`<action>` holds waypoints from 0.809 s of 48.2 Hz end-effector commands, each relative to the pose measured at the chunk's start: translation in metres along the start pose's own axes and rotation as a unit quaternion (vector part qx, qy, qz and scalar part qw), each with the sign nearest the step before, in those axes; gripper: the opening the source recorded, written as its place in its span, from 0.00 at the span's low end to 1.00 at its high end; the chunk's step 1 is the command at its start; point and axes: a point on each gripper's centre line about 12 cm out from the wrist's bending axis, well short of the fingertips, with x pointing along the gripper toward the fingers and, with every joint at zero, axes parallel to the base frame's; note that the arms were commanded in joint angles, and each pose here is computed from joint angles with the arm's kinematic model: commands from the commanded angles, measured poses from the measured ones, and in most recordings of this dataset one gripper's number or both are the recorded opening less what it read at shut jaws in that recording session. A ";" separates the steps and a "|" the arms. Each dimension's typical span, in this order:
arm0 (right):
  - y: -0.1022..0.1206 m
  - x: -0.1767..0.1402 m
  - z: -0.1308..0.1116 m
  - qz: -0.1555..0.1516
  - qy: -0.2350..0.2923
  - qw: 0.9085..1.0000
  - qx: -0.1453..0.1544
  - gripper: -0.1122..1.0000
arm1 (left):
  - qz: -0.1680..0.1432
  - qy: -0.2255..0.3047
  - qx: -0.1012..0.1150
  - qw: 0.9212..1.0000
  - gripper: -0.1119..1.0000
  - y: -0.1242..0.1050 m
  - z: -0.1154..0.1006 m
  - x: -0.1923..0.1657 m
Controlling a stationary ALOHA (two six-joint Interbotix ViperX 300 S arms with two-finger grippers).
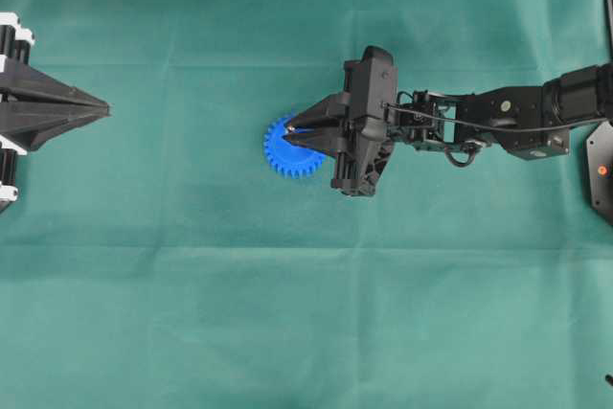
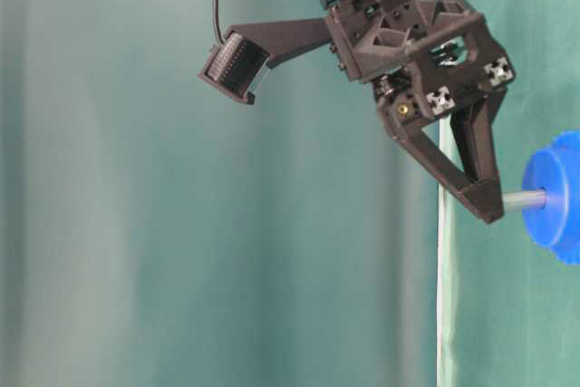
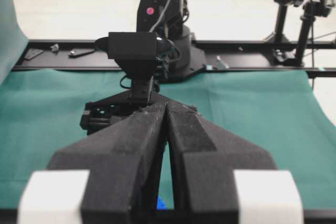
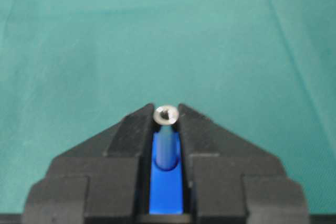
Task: Insert the shaft placed at a random location into the center hole of the medium gear at another random location.
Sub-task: 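Lower the held shaft into the blue gear's center hole, then open the right gripper to release the inserted shaft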
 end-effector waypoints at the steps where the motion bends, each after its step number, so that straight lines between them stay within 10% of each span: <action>1: 0.000 0.000 0.014 -0.001 -0.025 1.000 -0.001 0.22 | 0.000 -0.008 0.001 1.000 0.10 0.000 0.007 0.003; 39: -0.003 0.010 -0.012 -0.009 0.016 1.000 0.011 0.22 | 0.000 -0.008 0.002 1.000 0.10 0.000 0.007 0.003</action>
